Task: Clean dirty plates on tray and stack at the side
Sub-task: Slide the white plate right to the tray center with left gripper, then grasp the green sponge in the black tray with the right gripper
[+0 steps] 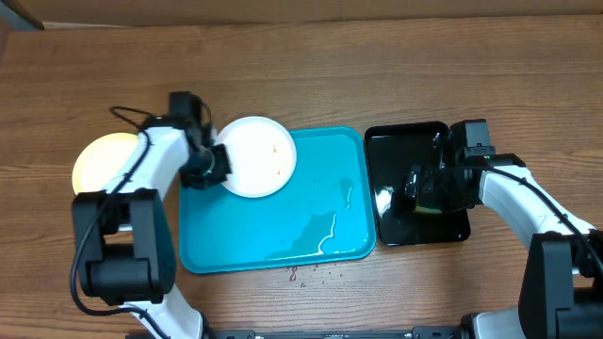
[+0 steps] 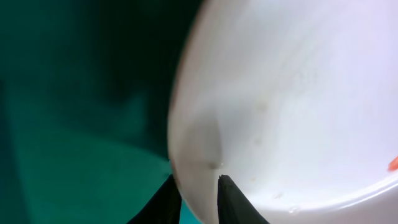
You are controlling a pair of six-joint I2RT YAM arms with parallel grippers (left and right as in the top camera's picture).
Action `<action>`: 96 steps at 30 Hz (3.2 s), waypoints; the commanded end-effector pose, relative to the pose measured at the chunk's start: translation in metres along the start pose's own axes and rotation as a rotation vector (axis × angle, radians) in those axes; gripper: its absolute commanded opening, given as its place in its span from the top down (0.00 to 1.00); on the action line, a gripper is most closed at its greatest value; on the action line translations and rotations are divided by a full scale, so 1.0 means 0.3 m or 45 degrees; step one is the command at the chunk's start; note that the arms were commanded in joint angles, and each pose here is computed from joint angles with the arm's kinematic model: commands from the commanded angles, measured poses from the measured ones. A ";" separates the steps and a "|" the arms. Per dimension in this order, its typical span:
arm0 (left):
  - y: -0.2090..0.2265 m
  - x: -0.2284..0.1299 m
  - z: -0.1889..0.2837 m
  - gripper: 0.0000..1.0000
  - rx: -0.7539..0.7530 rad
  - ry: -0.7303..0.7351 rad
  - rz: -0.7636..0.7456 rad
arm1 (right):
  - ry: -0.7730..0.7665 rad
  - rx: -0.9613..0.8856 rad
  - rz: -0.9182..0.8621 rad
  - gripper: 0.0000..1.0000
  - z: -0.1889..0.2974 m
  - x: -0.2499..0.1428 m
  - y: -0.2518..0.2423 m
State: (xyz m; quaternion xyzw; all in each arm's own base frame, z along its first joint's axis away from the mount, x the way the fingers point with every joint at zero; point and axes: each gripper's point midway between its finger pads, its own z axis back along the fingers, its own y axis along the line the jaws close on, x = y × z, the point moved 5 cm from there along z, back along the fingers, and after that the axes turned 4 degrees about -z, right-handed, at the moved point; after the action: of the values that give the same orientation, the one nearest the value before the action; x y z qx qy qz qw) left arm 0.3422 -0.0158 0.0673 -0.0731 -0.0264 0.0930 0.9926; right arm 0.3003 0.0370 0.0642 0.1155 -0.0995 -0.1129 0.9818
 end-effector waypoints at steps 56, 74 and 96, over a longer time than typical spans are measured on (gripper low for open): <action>-0.171 -0.088 -0.063 0.75 0.138 0.021 -0.036 | -0.003 -0.007 0.003 0.00 -0.001 0.000 -0.002; -0.155 -0.135 -0.094 0.96 0.166 0.069 -0.027 | -0.003 -0.007 0.003 0.00 -0.001 0.000 -0.002; -0.210 -0.122 -0.098 0.44 0.020 0.060 -0.077 | 0.183 0.171 0.023 0.00 0.006 -0.087 0.057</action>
State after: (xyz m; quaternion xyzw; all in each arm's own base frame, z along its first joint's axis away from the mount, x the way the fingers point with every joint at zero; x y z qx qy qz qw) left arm 0.3209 -0.0877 0.0549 -0.0749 -0.0052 0.1081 0.9913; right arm 0.2785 0.0610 0.0675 0.2058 -0.0334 -0.0974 0.9732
